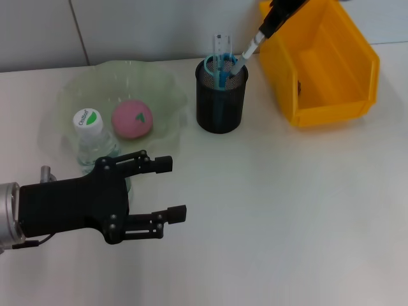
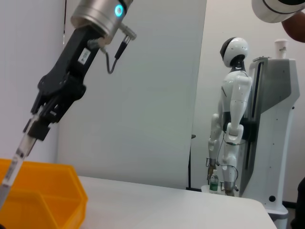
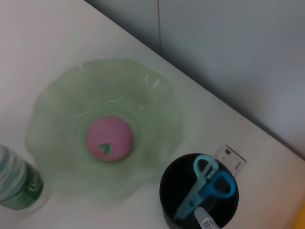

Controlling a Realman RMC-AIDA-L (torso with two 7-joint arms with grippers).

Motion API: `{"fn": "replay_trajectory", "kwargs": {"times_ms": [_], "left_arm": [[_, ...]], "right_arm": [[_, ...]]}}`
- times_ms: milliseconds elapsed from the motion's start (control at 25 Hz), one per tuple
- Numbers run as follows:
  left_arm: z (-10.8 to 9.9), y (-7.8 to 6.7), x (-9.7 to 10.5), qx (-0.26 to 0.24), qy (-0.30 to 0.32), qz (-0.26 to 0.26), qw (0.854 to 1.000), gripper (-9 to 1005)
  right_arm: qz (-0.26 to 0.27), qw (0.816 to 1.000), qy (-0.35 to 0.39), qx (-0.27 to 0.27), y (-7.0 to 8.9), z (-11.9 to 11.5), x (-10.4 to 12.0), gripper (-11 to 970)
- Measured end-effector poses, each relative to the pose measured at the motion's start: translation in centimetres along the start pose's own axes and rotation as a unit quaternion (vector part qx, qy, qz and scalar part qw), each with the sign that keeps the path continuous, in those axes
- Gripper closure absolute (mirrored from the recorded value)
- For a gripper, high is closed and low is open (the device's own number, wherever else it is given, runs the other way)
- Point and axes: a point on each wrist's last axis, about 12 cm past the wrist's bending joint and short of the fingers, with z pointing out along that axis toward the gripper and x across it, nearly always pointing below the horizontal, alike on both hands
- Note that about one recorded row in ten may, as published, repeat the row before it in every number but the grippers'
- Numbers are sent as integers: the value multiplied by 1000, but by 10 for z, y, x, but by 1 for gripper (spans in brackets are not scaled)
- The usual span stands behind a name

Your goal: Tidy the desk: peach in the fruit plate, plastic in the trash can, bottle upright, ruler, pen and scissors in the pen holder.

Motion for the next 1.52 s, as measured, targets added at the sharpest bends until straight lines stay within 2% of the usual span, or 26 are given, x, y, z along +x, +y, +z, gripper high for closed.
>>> {"fn": "replay_trajectory", "kwargs": {"times_ms": [680,1280,1520], "left_arm": [[4,-3,2,7,-3,-19,1000,182],[6,-3,0,15,-5,-22,1000,182],[4,-3,-1,19,-8,-22,1000,182]], "right_arm": [[4,1000,2,-2,5,49,0,818],[19,1000,1,-1,8,57,1,816],[28,999,-13,8,7,58,-2,596]]}}
